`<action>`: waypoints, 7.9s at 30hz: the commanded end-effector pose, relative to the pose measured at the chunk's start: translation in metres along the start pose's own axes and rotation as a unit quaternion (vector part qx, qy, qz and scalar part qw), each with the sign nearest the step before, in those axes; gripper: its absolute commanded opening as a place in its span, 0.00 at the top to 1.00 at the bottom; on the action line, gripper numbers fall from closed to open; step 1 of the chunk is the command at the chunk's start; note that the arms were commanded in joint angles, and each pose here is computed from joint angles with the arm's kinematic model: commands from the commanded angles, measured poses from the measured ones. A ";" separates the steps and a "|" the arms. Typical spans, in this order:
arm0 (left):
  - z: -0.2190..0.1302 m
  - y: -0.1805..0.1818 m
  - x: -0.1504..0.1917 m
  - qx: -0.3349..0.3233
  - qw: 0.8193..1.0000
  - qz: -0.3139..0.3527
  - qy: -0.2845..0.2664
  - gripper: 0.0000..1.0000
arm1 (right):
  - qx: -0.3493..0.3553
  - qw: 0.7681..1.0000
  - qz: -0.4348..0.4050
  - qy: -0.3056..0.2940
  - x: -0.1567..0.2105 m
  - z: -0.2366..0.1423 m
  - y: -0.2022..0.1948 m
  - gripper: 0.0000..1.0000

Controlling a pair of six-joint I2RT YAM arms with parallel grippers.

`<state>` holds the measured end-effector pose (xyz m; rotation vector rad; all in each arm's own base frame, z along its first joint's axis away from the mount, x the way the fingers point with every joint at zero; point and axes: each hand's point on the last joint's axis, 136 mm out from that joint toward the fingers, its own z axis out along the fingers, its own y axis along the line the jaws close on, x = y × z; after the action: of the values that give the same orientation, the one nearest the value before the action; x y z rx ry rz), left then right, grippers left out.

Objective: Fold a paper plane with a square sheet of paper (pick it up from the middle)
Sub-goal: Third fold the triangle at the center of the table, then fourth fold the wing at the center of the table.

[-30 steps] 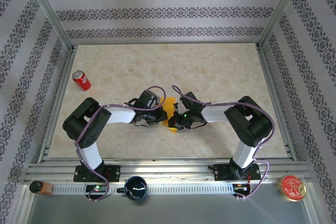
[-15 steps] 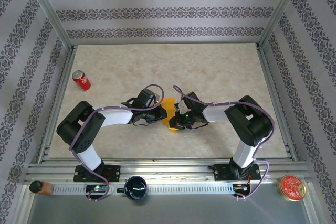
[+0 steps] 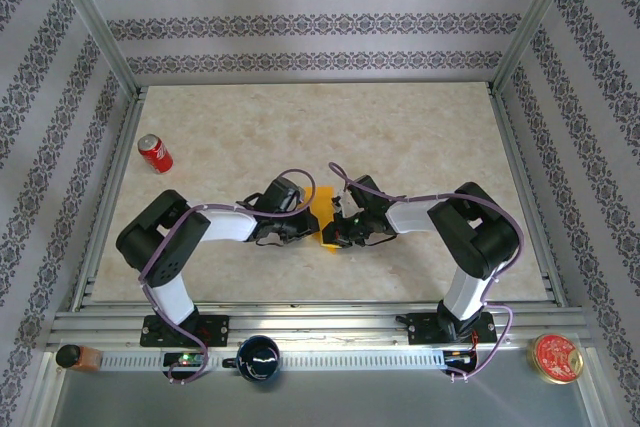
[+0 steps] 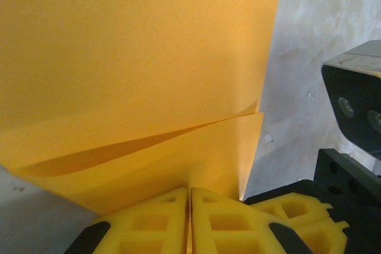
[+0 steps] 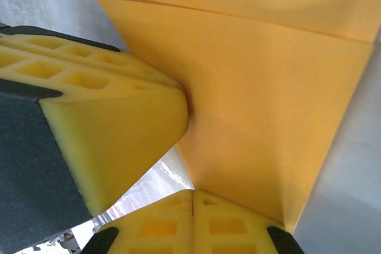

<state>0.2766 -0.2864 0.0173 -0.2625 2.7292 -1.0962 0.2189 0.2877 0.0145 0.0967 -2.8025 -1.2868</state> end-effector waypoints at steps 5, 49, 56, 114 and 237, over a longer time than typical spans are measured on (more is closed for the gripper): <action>-0.004 0.041 -0.017 -0.019 0.999 -0.042 -0.026 0.88 | 0.073 0.995 0.057 0.035 0.027 0.006 -0.049 1.00; -0.023 -0.030 -0.032 -0.012 0.999 0.046 -0.015 0.81 | 0.060 0.996 0.047 0.039 0.026 0.004 -0.040 1.00; -0.005 0.022 -0.024 -0.080 0.996 0.034 -0.017 0.82 | 0.051 0.997 0.042 0.038 0.024 0.003 -0.033 1.00; -0.017 0.045 -0.010 -0.122 0.990 -0.017 -0.068 0.86 | -0.013 1.000 -0.011 -0.008 -0.015 -0.016 0.026 0.94; -0.034 -0.003 -0.078 0.070 0.994 -0.077 -0.046 0.59 | -0.164 0.982 0.001 -0.096 -0.050 -0.074 0.035 0.98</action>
<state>0.3284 -0.2431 0.0407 -0.4995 2.6327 -1.2157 0.2733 0.2613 0.0849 -0.0653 -2.7070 -1.7863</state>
